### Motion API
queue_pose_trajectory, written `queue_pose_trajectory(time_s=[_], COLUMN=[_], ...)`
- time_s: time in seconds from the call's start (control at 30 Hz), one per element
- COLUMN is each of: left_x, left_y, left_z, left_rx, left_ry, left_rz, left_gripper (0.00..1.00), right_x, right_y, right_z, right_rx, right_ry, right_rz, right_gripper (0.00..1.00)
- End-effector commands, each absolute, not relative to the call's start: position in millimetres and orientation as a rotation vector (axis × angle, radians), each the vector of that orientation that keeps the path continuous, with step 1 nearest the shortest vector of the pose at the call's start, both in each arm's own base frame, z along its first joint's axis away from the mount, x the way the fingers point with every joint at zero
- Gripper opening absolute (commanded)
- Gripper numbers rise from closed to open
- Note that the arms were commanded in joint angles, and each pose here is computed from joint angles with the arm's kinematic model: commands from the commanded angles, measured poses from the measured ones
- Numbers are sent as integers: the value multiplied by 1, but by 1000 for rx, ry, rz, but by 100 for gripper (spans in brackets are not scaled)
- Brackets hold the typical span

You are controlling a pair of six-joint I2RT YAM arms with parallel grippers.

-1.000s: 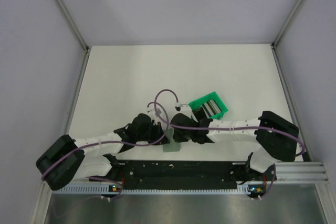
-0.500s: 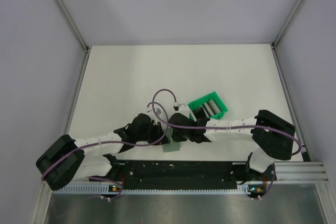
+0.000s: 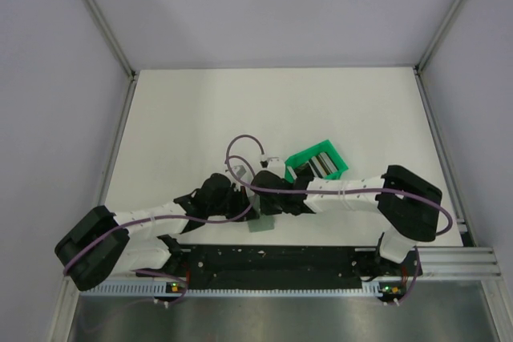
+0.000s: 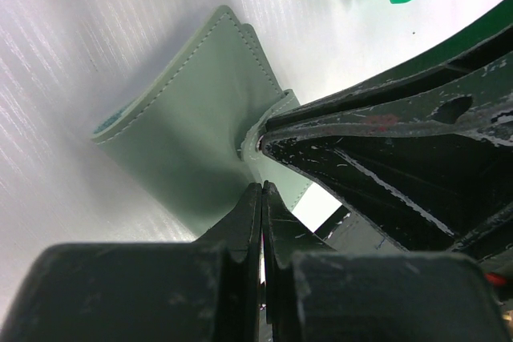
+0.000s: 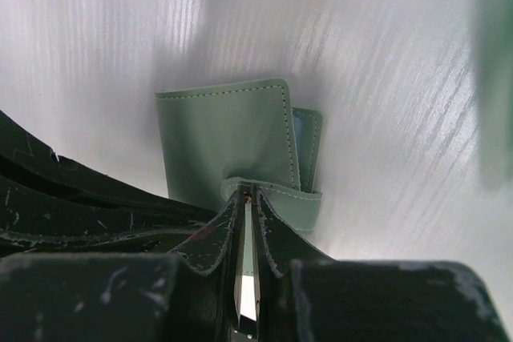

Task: Put the credit cards into the card holder
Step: Close the card holder at the center of the board.

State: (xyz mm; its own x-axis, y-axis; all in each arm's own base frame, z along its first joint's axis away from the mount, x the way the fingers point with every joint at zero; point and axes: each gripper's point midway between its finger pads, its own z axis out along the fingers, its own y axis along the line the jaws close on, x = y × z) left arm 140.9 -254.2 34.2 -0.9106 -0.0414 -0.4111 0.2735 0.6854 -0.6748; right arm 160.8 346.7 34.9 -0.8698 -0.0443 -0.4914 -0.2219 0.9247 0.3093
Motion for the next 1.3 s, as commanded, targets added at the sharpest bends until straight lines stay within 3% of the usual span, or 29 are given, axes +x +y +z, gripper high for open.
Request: queue_pose_trajectory(time_s=[0.0, 1.27], left_x=[143, 142], left_y=[-259, -256], left_z=[41, 38], left_rx=[200, 189], left_ry=[2463, 2469], left_rz=[-1128, -1111], left_gripper=[0, 0], right_x=[158, 159], right_y=[332, 291], right_z=[11, -26], right_rx=[-211, -325], right_ry=[2649, 2783], right_rz=[360, 26], right_gripper=[6, 7])
